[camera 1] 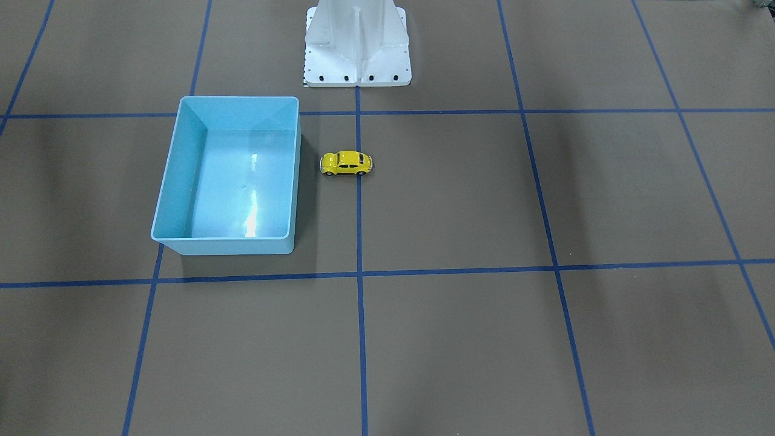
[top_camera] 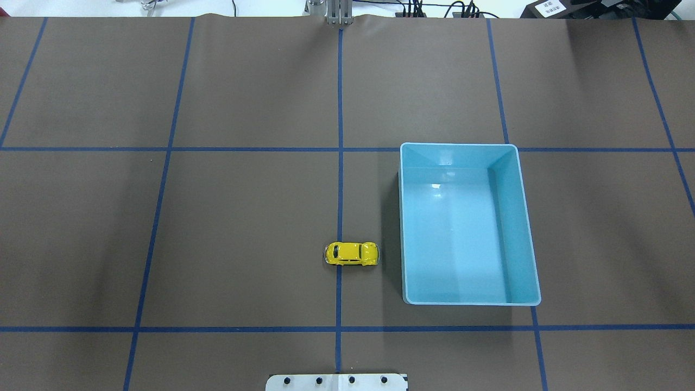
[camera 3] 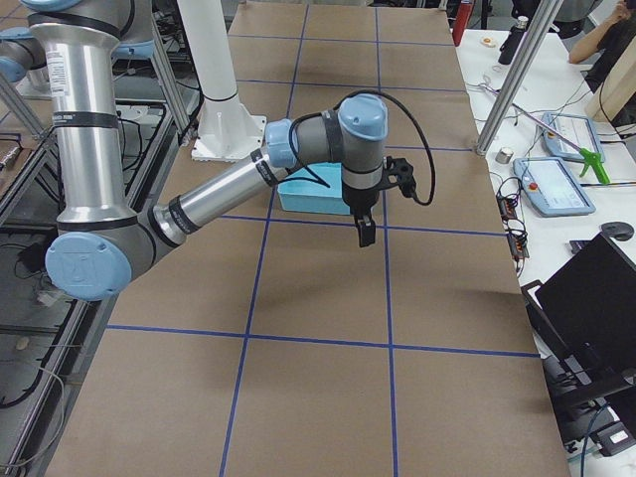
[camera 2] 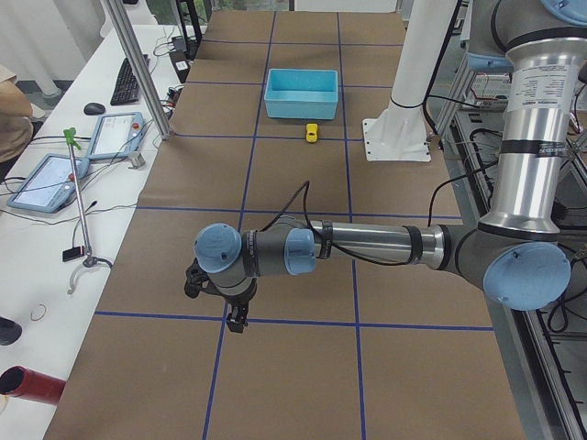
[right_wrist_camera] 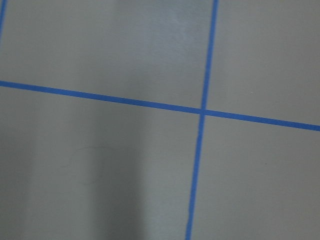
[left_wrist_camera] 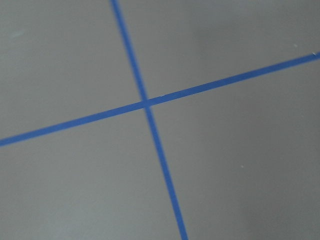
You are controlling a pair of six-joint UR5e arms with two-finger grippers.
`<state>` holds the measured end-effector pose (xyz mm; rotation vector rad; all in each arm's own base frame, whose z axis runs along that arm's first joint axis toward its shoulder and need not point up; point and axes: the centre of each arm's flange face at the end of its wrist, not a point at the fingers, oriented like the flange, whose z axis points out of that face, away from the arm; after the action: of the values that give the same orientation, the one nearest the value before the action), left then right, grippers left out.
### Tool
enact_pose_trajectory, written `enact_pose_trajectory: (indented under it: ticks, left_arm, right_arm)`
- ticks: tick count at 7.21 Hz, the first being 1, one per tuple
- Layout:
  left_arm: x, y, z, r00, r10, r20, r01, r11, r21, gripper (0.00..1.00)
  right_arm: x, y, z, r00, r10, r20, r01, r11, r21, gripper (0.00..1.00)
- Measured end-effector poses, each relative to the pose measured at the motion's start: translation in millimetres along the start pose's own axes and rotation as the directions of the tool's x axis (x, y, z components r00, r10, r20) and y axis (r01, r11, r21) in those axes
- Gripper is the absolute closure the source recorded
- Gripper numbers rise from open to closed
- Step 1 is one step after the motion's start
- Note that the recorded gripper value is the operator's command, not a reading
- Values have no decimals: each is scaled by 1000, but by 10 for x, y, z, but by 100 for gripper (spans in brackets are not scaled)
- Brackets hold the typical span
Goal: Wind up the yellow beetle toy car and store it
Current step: 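Move the right gripper over the stopped yellow car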
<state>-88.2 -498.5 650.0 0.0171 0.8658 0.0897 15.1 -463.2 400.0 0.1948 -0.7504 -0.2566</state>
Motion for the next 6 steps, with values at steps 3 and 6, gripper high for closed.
enact_pose_trajectory:
  ticks: [3,6]
  left_arm:
    - [-74,148,83,999,-37,-22,37,999,-5,0]
    - [-69,140,91,999,-34,-18,34,999,-6,0]
  right_arm:
    - [-1421,-196,50,939,-341,-46,342,940,0,0]
    - [-2613,-798,145,786,-619,-8,618,785,45,0]
